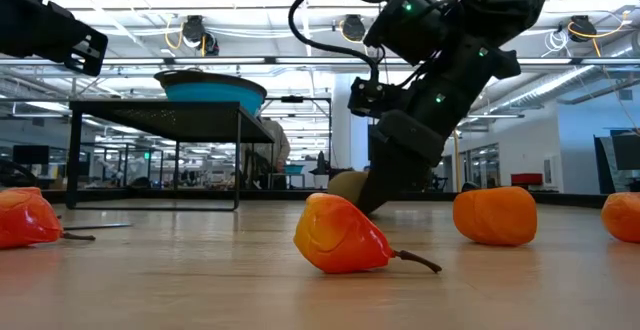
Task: Pick & Place Fruit
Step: Put the kiwi into the blue strainer bowl on the shelf
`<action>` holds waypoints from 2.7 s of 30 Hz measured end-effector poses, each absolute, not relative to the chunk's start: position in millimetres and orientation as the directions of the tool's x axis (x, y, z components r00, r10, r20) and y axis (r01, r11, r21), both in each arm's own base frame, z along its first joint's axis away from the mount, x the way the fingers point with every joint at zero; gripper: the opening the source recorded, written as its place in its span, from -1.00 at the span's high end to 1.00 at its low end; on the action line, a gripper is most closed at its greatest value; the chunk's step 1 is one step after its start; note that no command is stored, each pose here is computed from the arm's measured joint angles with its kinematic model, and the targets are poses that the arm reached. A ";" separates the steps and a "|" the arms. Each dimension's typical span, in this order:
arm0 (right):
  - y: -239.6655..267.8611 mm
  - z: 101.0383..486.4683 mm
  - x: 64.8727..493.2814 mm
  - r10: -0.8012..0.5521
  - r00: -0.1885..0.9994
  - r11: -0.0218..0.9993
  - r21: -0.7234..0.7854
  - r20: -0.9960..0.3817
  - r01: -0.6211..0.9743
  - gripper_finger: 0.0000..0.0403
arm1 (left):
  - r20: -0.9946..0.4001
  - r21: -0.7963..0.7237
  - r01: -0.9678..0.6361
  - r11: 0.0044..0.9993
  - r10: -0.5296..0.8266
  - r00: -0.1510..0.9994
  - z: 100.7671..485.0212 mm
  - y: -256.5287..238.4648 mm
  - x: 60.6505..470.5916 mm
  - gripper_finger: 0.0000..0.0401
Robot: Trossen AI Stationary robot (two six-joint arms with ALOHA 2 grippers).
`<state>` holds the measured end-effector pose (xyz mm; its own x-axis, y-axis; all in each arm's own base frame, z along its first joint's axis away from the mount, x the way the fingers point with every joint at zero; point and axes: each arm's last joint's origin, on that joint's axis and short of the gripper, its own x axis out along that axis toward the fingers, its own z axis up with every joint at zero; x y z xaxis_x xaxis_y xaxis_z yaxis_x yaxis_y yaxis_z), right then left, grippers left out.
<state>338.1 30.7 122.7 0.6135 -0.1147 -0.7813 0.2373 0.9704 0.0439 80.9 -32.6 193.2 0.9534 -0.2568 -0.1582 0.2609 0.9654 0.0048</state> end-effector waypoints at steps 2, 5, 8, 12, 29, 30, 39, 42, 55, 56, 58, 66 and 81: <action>30.7 122.3 337.7 -0.115 0.611 0.972 0.039 -0.784 0.233 -0.96 | -0.158 0.003 0.261 0.965 -0.257 0.953 193.2 -32.6 80.9 0.91; 30.8 122.4 337.8 -0.115 0.612 0.977 0.021 -0.783 0.211 -0.96 | -0.158 0.001 0.261 0.965 -0.257 0.953 193.2 -32.6 80.9 0.91; 30.9 122.9 338.5 -0.115 0.618 0.980 0.013 -0.777 0.198 -0.96 | -0.158 -0.001 0.260 0.965 -0.257 0.953 193.2 -32.6 80.9 0.91; 30.9 122.9 338.5 -0.115 0.619 0.981 0.009 -0.777 0.193 -0.96 | -0.158 -0.002 0.260 0.966 -0.257 0.953 193.2 -32.6 80.9 0.91; 31.3 126.3 342.4 -0.111 0.659 0.981 0.024 -0.744 0.192 -0.92 | -0.159 -0.003 0.260 0.966 -0.257 0.953 193.1 -32.6 80.9 0.90; 31.3 126.2 342.4 -0.111 0.659 0.981 0.024 -0.744 0.192 -0.90 | -0.159 -0.003 0.260 0.966 -0.257 0.953 193.1 -32.6 80.8 0.90; 31.1 123.4 339.0 -0.112 0.624 0.976 0.034 -0.773 0.217 -0.43 | -0.159 -0.011 0.259 0.966 -0.257 0.953 193.1 -32.6 80.8 0.90; 31.0 122.5 337.9 -0.112 0.612 0.973 0.039 -0.782 0.228 -0.28 | -0.159 -0.021 0.258 0.966 -0.257 0.953 193.1 -32.6 80.8 0.90; 31.8 122.7 338.2 -0.086 0.616 0.974 0.063 -0.783 0.217 0.05 | -0.159 -0.028 0.256 0.966 -0.257 0.953 193.1 -32.6 80.9 0.90; 31.8 123.5 338.1 -0.086 0.617 0.974 0.064 -0.782 0.216 0.03 | -0.159 -0.029 0.256 0.966 -0.257 0.953 193.1 -32.6 80.8 0.90; 31.7 128.4 337.5 -0.084 0.627 0.974 0.068 -0.774 0.215 0.02 | -0.159 -0.029 0.256 0.966 -0.257 0.953 193.1 -32.6 80.9 0.90; 41.4 177.1 330.7 0.066 0.743 0.991 0.129 -0.666 0.028 0.08 | -0.158 -0.045 0.254 0.966 -0.258 0.953 193.2 -32.6 80.9 0.90; 99.9 243.4 299.9 0.396 0.808 0.878 -0.079 -0.437 -0.473 0.06 | -0.160 -0.058 0.251 0.966 -0.257 0.953 193.1 -32.7 81.0 0.90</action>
<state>299.9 99.9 243.4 0.8078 0.3959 -0.4367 -0.4729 0.8775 -0.0793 81.0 -32.7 193.1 0.9530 -0.2573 -0.1599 0.2511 0.9662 -0.0582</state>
